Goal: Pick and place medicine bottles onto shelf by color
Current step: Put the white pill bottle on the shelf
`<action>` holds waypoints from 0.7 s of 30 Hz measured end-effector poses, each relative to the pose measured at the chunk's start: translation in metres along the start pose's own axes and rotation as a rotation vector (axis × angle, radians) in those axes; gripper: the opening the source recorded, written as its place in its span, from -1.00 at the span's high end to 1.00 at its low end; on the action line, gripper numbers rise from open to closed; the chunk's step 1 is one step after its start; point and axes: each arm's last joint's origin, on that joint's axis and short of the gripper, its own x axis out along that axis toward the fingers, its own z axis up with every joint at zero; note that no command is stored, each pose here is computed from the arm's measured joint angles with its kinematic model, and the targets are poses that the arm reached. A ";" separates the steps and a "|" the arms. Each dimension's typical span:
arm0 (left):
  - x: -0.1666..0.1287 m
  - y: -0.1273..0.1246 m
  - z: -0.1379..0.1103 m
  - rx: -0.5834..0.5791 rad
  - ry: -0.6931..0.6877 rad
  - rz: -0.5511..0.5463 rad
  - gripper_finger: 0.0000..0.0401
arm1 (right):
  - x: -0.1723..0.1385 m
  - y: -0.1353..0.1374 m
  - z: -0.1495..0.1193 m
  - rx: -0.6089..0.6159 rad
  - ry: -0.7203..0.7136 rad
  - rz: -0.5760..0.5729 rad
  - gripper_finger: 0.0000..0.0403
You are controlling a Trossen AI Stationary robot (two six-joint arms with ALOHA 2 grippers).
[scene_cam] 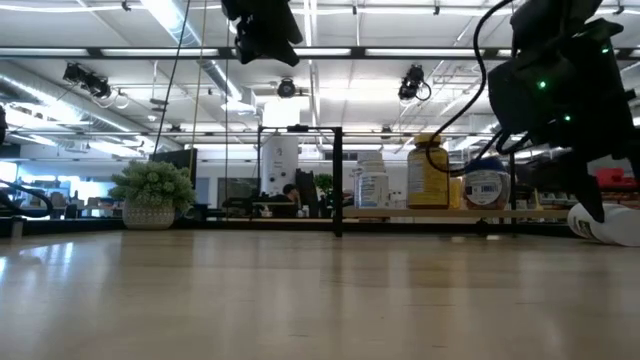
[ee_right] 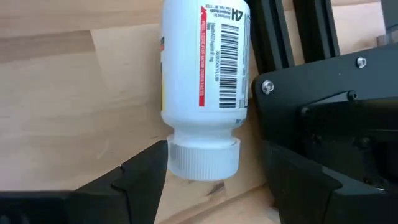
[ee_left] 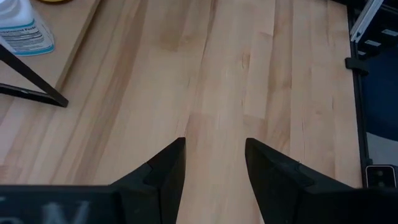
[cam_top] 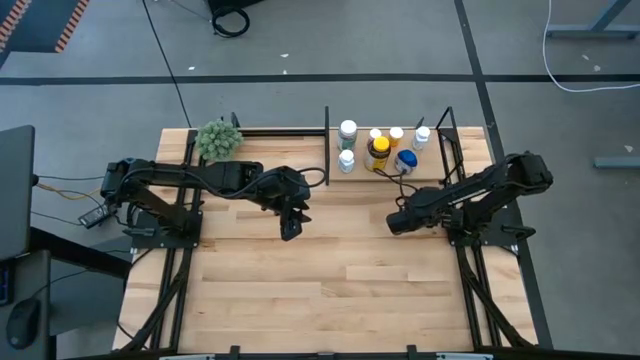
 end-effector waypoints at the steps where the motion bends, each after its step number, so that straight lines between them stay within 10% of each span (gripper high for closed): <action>1: 0.000 0.000 0.000 0.000 0.002 0.001 0.14 | 0.001 0.001 -0.001 -0.003 -0.003 -0.007 -0.31; 21: 0.000 -0.002 -0.003 -0.004 0.039 -0.036 0.14 | 0.025 0.007 -0.010 0.058 0.028 -0.020 -0.31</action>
